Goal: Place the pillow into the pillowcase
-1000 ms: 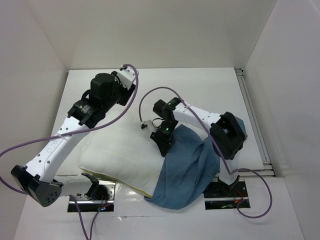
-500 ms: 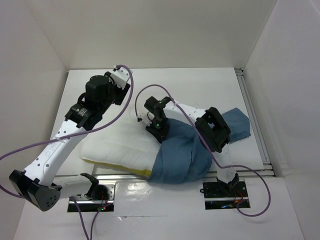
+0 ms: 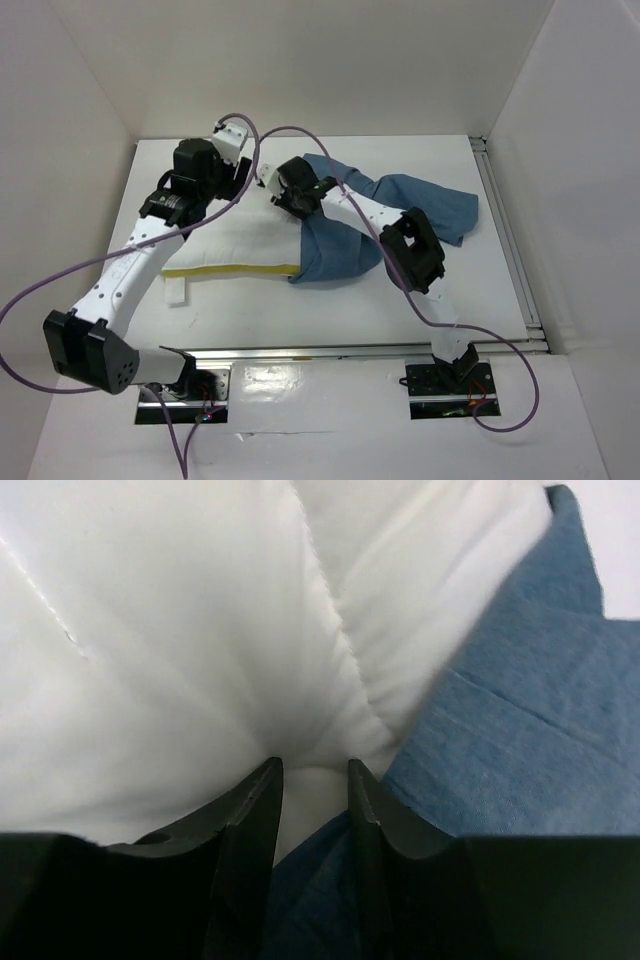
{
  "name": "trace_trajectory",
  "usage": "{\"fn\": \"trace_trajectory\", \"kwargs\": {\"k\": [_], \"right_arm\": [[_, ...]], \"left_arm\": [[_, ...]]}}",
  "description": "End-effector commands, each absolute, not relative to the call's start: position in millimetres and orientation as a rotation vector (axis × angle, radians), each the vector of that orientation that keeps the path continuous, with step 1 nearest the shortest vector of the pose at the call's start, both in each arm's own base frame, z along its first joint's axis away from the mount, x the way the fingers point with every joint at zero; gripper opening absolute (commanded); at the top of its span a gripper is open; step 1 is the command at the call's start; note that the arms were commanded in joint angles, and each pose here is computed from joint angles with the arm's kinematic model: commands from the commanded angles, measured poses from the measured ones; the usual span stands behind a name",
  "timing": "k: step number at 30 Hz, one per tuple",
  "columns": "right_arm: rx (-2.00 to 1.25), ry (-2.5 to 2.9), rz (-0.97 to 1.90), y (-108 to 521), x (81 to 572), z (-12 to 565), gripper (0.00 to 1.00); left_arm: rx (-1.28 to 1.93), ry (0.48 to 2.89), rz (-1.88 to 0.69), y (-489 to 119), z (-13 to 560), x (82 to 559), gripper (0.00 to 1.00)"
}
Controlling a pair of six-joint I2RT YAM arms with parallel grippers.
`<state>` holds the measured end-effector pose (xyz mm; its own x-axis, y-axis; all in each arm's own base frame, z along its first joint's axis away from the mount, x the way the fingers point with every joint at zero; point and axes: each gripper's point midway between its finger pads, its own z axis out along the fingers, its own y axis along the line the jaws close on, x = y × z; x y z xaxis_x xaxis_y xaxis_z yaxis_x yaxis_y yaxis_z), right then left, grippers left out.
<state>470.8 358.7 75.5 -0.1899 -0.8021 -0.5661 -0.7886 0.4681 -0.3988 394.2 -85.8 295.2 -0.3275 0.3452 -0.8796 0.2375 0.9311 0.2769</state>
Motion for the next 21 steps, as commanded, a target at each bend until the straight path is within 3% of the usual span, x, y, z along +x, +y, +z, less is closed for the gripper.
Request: {"fn": "trace_trajectory", "kwargs": {"k": [1, 3, 8, 11, 16, 17, 21], "right_arm": [[-1.160, 2.028, -0.052, 318.4, 469.2, 118.3, 0.41], [-1.061, 2.047, -0.001, 305.5, 460.4, 143.1, 0.45], [-0.977, 1.985, 0.077, 301.1, 443.4, 196.5, 0.50], [-0.930, 1.978, 0.130, 305.3, 446.5, 220.9, 0.51], [-0.935, 2.050, 0.077, 294.6, 451.5, 202.7, 0.51], [-0.941, 2.062, 0.064, 288.8, 452.7, 197.0, 0.51], [-0.977, 2.201, 0.031, 262.6, 442.7, 140.1, 0.50]], "left_arm": [[0.348, 1.920, 0.055, -78.7, 299.9, 413.6, 0.77], [0.315, 1.986, 0.008, -72.9, 281.3, 426.8, 0.82], [0.320, 2.076, -0.141, -76.3, 251.4, 457.5, 0.83], [0.436, 2.109, -0.287, -102.4, 225.5, 469.1, 0.68], [0.532, 2.230, -0.415, -113.5, 180.4, 480.3, 0.06], [0.538, 2.247, -0.438, -116.1, 173.3, 480.6, 0.00], [0.587, 2.282, -0.515, -121.1, 150.3, 483.9, 0.00]]}}
